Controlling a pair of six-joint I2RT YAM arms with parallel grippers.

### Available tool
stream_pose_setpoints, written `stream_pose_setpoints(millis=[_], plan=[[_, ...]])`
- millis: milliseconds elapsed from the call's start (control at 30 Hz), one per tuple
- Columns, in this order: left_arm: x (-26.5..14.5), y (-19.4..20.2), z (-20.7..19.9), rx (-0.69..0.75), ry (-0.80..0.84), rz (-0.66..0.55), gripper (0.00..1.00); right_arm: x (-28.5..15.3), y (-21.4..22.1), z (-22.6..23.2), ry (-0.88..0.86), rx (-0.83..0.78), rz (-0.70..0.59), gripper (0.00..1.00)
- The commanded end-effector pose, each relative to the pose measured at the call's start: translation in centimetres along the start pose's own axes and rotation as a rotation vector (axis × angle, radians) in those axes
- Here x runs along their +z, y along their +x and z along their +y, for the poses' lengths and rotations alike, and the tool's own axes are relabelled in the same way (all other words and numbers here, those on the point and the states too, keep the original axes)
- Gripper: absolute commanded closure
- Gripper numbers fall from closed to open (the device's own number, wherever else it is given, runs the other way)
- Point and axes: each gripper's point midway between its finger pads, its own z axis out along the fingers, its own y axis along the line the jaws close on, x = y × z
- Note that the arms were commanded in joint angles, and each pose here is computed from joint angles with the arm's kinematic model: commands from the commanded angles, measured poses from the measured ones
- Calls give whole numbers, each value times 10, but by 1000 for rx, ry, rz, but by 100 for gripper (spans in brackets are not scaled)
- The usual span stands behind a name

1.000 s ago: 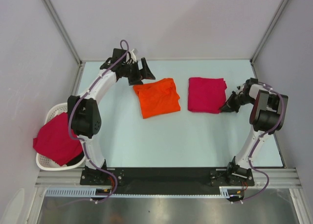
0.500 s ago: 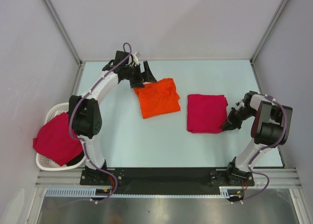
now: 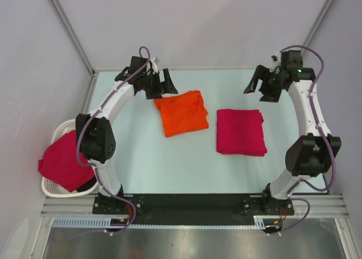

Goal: Fold and stack the t-shirts
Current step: Put the neatly folded tshirt into the corner of the board with both arms

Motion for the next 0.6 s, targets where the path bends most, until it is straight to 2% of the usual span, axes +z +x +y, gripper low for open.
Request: stream_pose_setpoints(millis=[0, 67, 133, 233, 467, 567], plan=[[-9, -11, 10, 10, -62, -25, 0, 75, 3, 39, -153, 25, 133, 14], [-8, -11, 24, -6, -125, -22, 0, 114, 12, 69, -208, -42, 193, 15], [-6, -5, 41, -41, -177, 9, 0, 147, 24, 86, -228, -82, 281, 16], [-6, 7, 59, -92, -215, 58, 0, 180, 38, 98, -251, -99, 346, 18], [3, 43, 81, -194, -198, 160, 0, 217, 61, 105, -289, -77, 429, 20], [11, 76, 87, -264, -159, 226, 0, 226, 76, 100, -290, -56, 470, 20]])
